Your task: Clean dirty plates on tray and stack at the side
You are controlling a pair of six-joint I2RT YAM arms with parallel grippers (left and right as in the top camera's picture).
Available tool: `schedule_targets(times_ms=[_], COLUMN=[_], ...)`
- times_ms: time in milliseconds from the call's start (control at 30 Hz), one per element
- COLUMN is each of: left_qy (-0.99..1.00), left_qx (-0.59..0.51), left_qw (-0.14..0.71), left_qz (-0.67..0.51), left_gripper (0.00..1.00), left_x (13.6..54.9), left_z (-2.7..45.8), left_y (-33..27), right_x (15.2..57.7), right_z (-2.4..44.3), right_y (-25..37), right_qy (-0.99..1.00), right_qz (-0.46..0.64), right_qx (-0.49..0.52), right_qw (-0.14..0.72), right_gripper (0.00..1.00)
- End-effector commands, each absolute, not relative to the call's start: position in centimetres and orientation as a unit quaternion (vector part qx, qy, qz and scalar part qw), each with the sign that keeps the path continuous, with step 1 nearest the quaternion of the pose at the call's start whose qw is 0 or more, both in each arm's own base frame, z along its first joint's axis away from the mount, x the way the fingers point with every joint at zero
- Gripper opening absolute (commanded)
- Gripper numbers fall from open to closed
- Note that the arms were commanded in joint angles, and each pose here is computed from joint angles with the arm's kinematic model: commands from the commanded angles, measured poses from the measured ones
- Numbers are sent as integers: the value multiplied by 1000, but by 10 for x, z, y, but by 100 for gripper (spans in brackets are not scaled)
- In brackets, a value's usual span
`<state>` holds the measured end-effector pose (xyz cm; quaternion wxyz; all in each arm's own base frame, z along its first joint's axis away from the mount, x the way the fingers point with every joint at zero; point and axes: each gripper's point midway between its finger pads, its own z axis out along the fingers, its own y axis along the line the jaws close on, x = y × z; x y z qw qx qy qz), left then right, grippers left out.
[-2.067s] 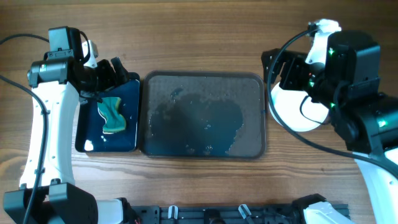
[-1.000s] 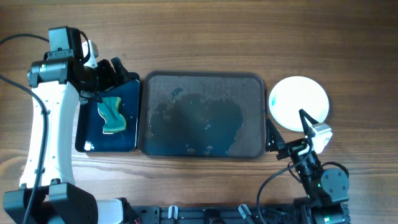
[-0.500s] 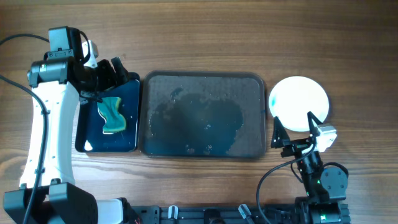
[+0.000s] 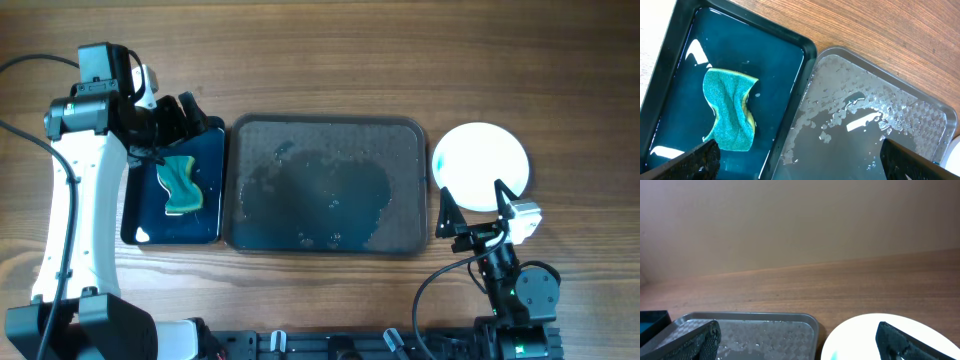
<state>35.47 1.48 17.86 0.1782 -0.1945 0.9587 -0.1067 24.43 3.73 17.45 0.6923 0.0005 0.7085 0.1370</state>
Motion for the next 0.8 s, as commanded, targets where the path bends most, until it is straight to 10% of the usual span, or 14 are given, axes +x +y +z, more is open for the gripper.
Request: schedule_targets(times_ms=[0, 367, 767], left_qy=[961, 957, 848], left_qx=[-182, -183, -131], left_qw=[179, 202, 500], left_qz=[-111, -99, -114], left_gripper=[100, 100, 100], left_x=[356, 361, 317], left_z=[178, 186, 260], left_y=[12, 18, 10], right_x=[243, 243, 243], right_z=[178, 178, 178], right_y=[37, 37, 37], right_qy=[702, 702, 702], right_qz=[134, 134, 134], right_qx=[-5, -5, -5], right_qw=[699, 699, 699], right_gripper=[100, 100, 100])
